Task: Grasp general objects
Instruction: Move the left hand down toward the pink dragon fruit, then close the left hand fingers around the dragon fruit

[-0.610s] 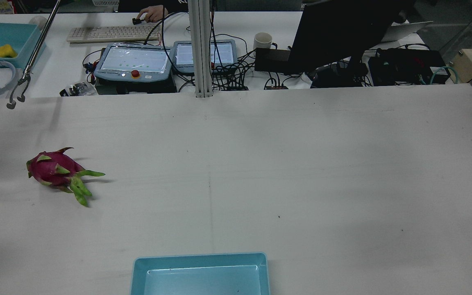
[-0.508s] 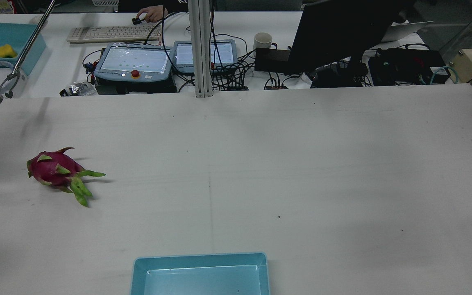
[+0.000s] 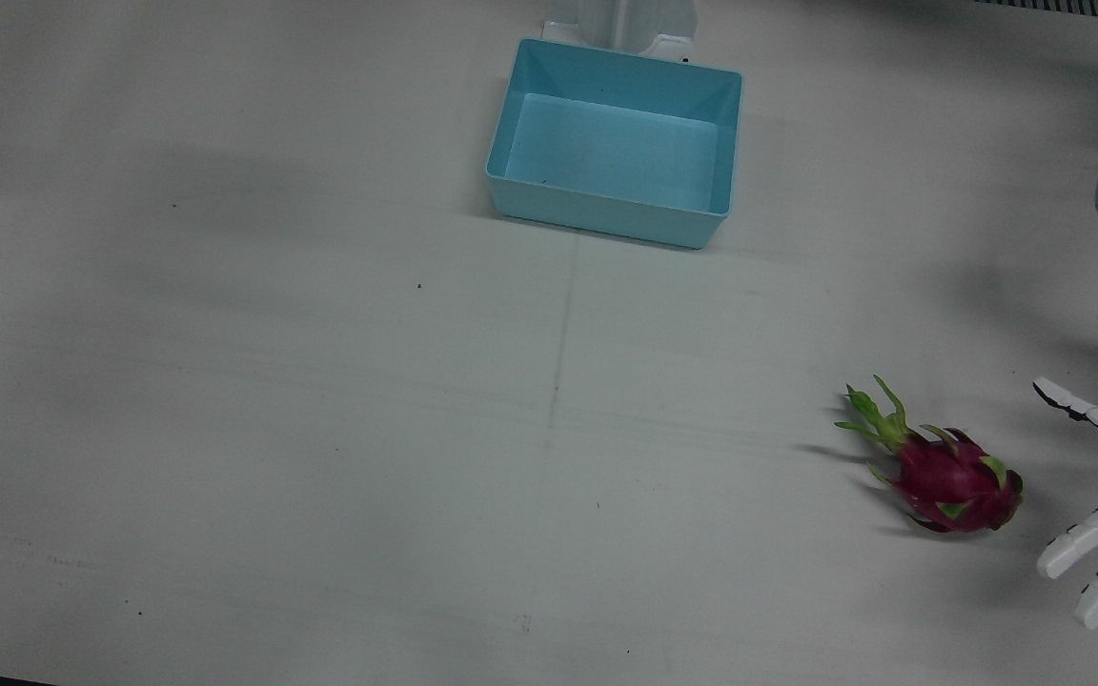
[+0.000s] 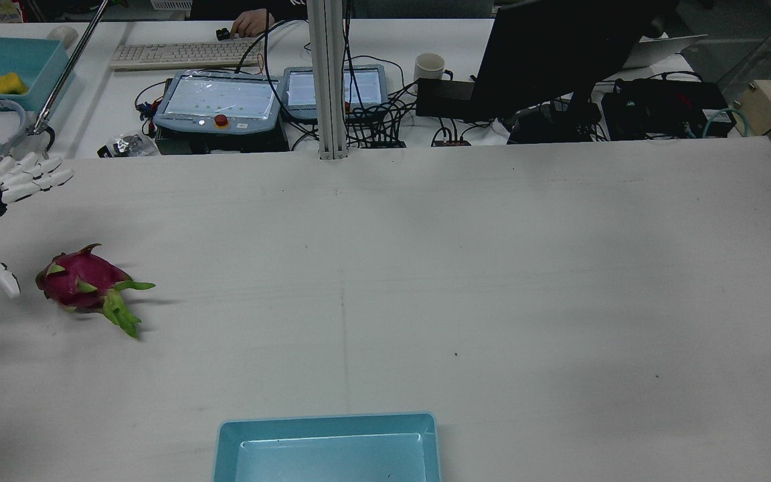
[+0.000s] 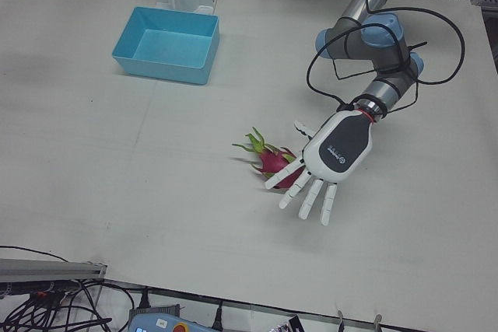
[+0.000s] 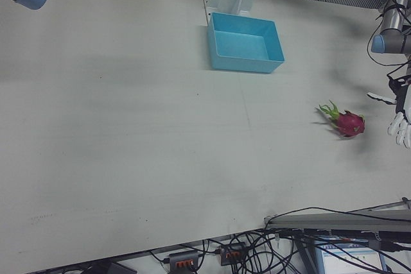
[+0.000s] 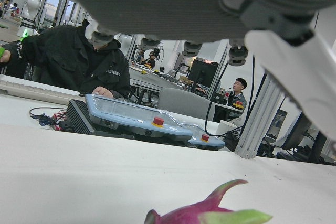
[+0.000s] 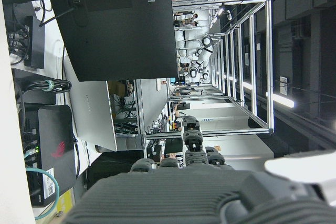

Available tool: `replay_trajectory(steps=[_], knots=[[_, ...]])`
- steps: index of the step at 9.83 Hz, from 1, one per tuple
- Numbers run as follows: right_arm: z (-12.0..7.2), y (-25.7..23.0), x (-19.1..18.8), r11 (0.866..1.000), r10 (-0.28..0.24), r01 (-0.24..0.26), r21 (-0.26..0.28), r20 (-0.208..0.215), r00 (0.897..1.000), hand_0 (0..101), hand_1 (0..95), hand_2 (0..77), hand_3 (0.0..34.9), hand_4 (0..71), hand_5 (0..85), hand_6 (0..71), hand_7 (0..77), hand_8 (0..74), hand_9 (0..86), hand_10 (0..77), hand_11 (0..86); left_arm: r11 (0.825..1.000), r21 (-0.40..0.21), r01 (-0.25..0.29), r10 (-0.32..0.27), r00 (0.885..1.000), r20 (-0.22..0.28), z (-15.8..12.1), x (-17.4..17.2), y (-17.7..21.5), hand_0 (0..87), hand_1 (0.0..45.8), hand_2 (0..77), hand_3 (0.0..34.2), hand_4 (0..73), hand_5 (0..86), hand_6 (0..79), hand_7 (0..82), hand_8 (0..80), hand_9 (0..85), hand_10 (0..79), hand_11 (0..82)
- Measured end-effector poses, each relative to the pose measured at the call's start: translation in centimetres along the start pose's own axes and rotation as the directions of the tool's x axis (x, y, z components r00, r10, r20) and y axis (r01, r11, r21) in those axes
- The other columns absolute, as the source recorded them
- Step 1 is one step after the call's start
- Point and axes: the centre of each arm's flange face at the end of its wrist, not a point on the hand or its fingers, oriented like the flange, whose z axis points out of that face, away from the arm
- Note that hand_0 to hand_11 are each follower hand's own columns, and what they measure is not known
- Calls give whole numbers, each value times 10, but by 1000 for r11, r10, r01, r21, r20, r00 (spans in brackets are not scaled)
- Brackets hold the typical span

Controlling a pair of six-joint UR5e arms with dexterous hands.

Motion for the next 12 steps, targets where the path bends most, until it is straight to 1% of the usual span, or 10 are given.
replay_trajectory(steps=[1,2,3,5,7,8,10,12], knots=[[0,0,0,1000,0,0,0,0,1000,0,54,16,0,0,5,0,0,0,5,0,5,1000,-15,-24,23,1000,-4,3,-3,9,579,0,11,274,5,22,11,65,11,5,5,11],[0,0,0,1000,0,0,0,0,1000,0,54,16,0,0,5,0,0,0,5,0,5,999,-25,-41,41,999,-11,5,-5,15,579,0,11,274,5,22,11,65,11,5,5,11],[0,0,0,1000,0,0,0,-1,1000,0,54,16,0,0,5,0,0,0,5,0,5,997,-34,-66,65,998,-17,7,-7,20,601,0,11,302,0,27,11,65,11,11,5,11],[0,0,0,1000,1,-1,0,0,1000,0,54,16,0,0,5,0,0,0,5,0,5,993,-42,-111,111,994,-8,11,-22,34,601,0,11,302,5,22,5,65,11,5,5,11],[0,0,0,1000,1,-1,0,-1,1000,0,54,16,0,0,5,0,0,0,5,0,5,991,-49,-123,124,992,12,12,-42,45,600,0,16,302,5,22,5,65,11,5,5,11],[0,0,0,1000,1,-1,0,-1,1000,0,54,16,0,0,5,0,0,0,5,0,5,991,-52,-125,127,992,24,12,-49,49,582,0,16,302,5,22,5,54,11,5,11,11],[0,0,0,1000,1,-1,1,-1,1000,0,54,16,0,0,5,0,0,0,5,0,5,990,-55,-132,135,990,52,20,-58,51,574,0,16,301,5,22,5,49,11,5,5,11],[0,-1,0,1000,1,-1,1,-1,1000,0,54,16,0,0,5,0,0,0,5,0,5,986,-55,-156,160,985,68,30,-66,50,574,0,16,301,5,22,5,44,11,11,11,11]])
